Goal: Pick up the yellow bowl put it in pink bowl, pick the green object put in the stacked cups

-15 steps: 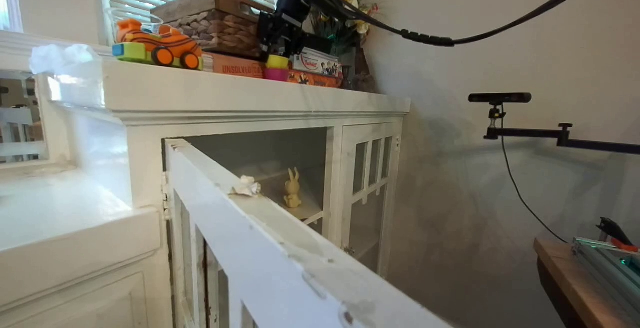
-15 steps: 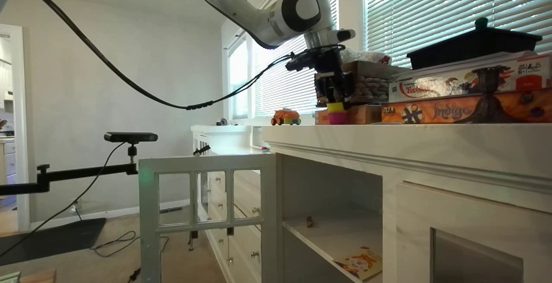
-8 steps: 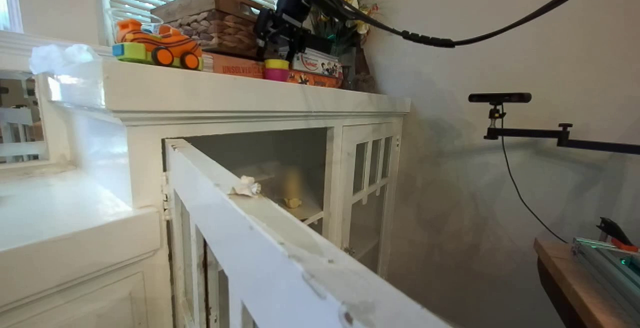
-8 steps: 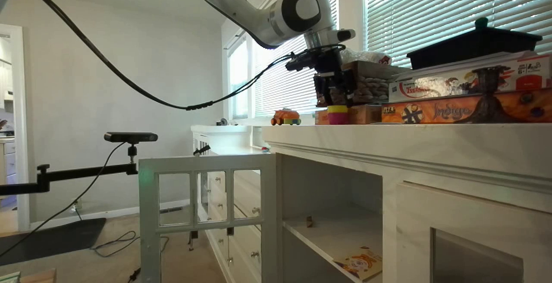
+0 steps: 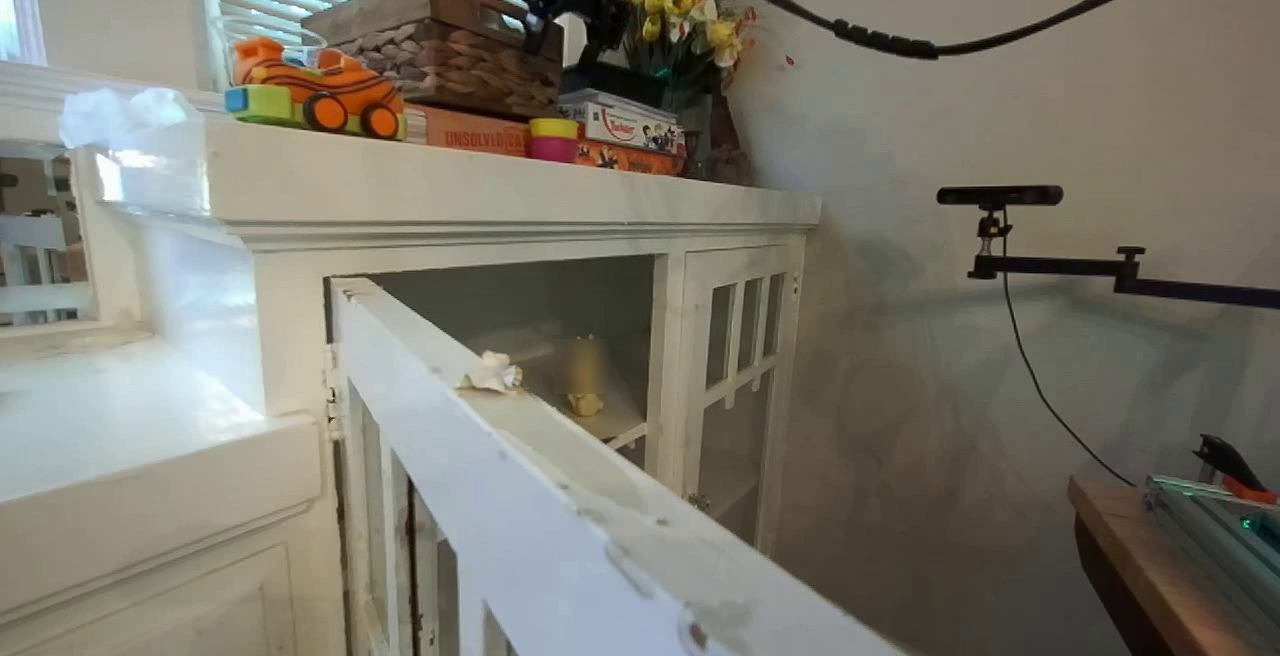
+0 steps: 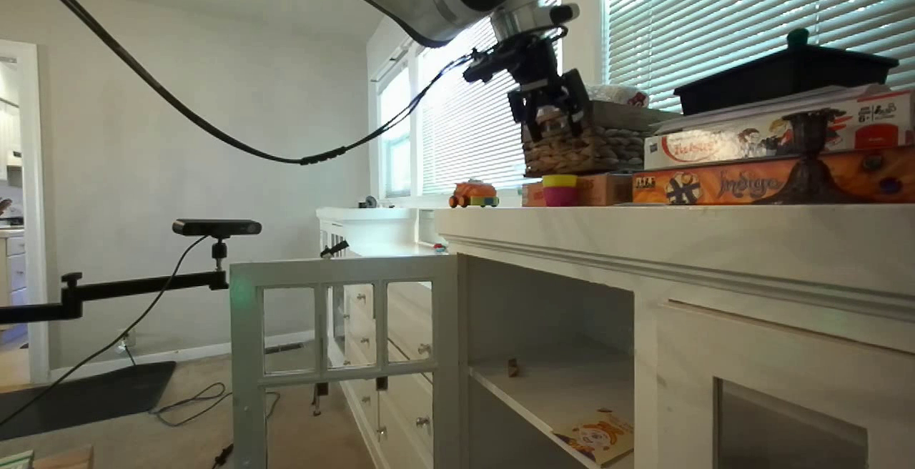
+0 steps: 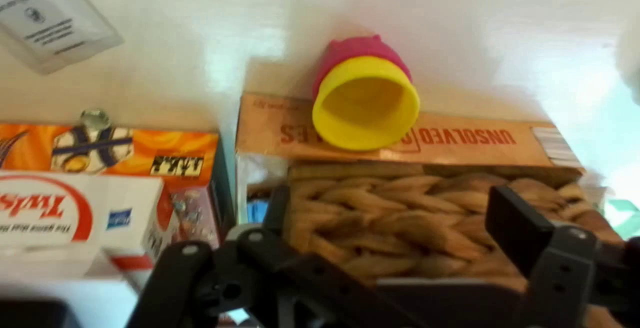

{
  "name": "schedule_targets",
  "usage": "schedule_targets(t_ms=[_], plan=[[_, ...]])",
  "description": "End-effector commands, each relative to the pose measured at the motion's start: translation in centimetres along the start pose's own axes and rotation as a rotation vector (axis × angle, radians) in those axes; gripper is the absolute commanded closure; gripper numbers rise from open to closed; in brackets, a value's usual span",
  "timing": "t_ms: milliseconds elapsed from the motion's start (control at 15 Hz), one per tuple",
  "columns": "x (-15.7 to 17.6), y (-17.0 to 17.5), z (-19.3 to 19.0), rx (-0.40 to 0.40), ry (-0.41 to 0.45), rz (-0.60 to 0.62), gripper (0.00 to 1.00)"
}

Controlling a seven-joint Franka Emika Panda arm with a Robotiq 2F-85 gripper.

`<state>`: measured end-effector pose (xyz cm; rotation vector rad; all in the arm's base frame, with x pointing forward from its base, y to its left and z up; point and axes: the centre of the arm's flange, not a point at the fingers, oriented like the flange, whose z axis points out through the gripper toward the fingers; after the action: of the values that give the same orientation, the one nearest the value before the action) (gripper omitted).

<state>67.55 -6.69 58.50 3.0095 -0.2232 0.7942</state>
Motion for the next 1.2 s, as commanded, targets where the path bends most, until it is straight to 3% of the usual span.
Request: schedule_targets(t_ms=[0, 400, 800, 1000, 1067, 1133], plan=[[-1.8, 2.8, -8.1, -0.051, 0.096, -0.044, 0.0], [-0.4, 11.1, -14.4, -0.153, 0.202, 0.11, 0.0], [1.9, 17.8, -13.3, -0.2, 0.216, 0.275, 0.0], [3.0, 18.9, -12.2, -0.236, 0.228, 0.337, 0.0], [0.8, 18.6, -12.7, -0.214, 0.201, 0.284, 0.0], [1.2, 18.8, -12.2, -0.218, 0.204, 0.301, 0.0]])
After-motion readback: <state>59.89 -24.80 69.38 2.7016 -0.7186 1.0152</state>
